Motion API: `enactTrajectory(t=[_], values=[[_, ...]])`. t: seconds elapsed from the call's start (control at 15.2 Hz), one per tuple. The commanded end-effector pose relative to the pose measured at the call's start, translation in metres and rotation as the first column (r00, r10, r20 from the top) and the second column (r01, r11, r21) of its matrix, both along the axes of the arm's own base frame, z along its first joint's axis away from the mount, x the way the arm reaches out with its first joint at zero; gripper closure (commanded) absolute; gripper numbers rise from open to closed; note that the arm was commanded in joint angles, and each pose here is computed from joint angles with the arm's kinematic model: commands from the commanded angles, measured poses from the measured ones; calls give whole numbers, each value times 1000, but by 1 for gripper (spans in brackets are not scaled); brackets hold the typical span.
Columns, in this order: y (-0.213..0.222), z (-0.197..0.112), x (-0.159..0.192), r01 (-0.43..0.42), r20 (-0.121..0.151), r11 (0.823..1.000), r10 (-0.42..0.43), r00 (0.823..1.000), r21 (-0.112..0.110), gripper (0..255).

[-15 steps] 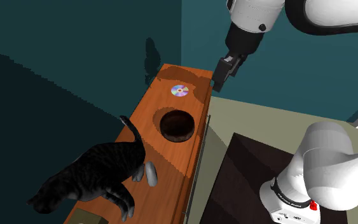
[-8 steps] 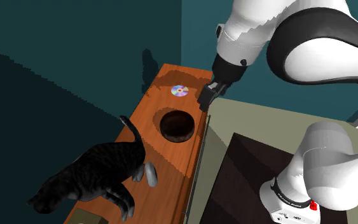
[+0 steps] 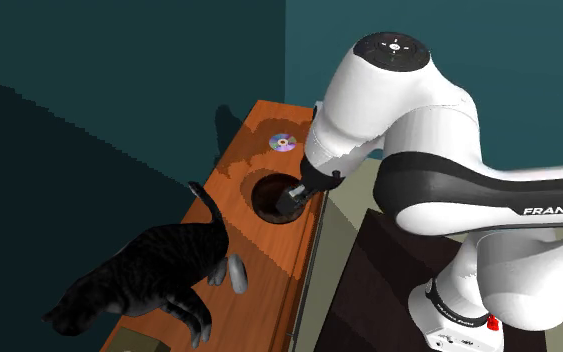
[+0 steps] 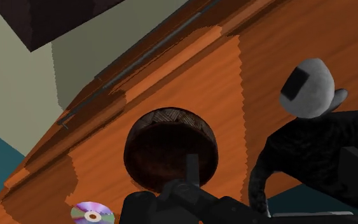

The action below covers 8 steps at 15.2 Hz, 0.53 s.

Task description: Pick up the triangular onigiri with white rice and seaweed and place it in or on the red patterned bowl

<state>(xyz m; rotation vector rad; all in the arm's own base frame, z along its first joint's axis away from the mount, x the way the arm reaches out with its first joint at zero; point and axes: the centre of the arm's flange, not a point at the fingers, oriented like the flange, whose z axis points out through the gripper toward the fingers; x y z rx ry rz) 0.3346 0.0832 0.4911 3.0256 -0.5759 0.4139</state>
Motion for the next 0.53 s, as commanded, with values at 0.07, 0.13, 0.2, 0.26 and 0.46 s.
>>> enactTrajectory(t=[0.07,0.13,0.2,0.26,0.46], values=[[25,-33,15,48,31,999,-47,998,-9,0],[33,-44,19,63,40,998,-62,997,-12,0],[40,-54,24,78,50,997,-77,996,-16,0],[48,-65,29,93,59,995,-92,994,-19,0],[70,-96,45,138,87,990,-136,987,-28,0]])
